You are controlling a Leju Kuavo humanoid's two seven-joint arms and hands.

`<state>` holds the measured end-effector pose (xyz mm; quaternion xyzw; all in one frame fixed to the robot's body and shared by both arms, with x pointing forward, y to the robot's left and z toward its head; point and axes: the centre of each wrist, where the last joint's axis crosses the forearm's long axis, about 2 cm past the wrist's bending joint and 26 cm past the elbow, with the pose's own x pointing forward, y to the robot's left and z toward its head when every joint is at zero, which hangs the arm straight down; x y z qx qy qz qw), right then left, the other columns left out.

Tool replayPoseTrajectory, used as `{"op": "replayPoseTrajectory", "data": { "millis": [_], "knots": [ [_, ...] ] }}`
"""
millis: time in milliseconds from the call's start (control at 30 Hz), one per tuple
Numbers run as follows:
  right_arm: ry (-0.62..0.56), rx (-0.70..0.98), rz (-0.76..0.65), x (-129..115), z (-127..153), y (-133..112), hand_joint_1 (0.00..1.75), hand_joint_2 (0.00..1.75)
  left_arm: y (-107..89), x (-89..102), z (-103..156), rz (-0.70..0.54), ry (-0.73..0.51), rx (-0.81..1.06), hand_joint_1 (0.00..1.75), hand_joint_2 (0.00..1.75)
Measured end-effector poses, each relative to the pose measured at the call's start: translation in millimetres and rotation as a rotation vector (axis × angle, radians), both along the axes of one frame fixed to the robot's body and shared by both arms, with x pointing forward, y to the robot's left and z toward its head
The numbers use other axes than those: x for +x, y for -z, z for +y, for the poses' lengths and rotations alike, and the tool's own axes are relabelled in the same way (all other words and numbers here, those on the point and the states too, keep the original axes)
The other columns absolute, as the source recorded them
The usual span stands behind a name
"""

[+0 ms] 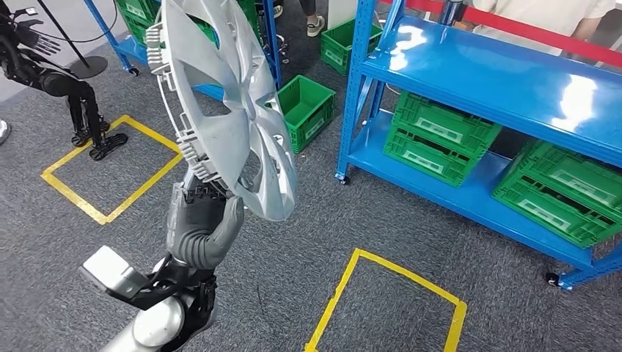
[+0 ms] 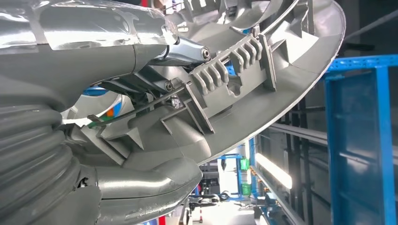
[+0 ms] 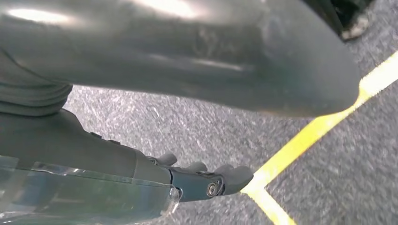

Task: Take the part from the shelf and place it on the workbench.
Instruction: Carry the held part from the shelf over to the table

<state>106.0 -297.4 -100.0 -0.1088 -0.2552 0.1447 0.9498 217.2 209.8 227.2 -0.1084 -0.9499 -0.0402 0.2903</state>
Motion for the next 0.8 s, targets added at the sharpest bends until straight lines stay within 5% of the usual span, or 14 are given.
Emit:
{"op": "replayPoseTrajectory", "data": {
  "millis": [800],
  "knots": [
    [-0.02,-0.002,-0.01,1.6,1.4,-0.4,0.0,0.0,-0.1,-0.3,1.5,0.0,-0.002,0.007,1.75,1.75]
  ]
}}
